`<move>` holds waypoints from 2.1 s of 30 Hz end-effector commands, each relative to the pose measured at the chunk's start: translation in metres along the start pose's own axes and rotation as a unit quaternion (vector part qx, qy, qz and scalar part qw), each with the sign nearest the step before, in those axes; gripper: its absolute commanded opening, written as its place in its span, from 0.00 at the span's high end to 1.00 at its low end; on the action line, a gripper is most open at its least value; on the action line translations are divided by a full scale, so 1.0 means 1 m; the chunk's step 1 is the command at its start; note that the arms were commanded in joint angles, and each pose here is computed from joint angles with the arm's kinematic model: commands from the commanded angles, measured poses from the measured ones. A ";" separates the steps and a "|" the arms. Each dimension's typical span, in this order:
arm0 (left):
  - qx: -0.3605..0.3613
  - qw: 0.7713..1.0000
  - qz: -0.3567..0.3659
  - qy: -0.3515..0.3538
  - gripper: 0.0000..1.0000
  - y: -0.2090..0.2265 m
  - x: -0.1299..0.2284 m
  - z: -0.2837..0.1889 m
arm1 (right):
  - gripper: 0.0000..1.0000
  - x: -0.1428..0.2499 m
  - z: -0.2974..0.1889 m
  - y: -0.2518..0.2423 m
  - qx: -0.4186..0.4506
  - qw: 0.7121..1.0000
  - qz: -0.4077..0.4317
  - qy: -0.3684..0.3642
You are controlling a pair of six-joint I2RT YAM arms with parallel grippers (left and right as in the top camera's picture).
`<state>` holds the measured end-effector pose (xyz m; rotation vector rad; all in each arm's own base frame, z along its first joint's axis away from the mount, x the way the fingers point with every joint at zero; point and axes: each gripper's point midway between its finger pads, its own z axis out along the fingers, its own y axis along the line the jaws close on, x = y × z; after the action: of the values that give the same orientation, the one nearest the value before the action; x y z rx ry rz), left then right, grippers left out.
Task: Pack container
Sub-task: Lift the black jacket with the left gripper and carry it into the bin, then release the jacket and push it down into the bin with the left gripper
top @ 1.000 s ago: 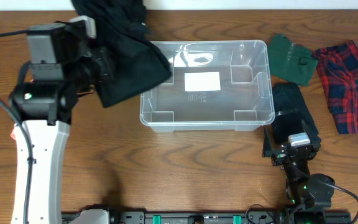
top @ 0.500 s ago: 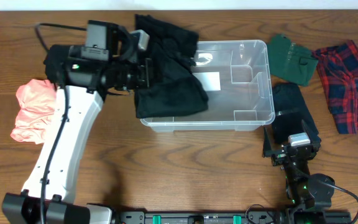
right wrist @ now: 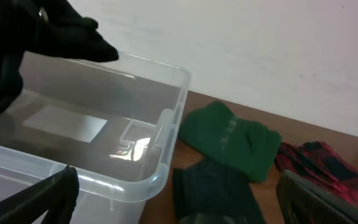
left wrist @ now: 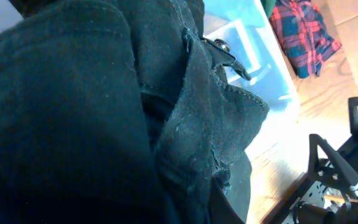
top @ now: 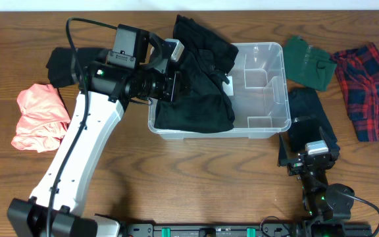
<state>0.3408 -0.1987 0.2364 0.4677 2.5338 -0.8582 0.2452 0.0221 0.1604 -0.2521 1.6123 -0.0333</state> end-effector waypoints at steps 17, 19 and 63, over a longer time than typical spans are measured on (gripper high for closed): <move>-0.118 0.991 -0.039 0.046 0.94 0.054 0.007 0.047 | 0.01 0.001 0.000 -0.002 0.004 1.000 -0.003 0.001; -0.151 0.987 -0.043 0.045 0.94 0.061 0.008 0.047 | 0.01 0.001 0.000 -0.002 0.004 1.000 -0.003 0.001; -0.162 0.951 -0.258 0.041 0.94 0.064 0.041 0.087 | 0.01 0.001 0.000 -0.002 0.004 1.000 -0.003 0.001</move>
<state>0.3595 -0.2085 0.1363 -0.2361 2.8256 -0.6465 0.2452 0.0221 0.1603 -0.2521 1.6127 -0.0333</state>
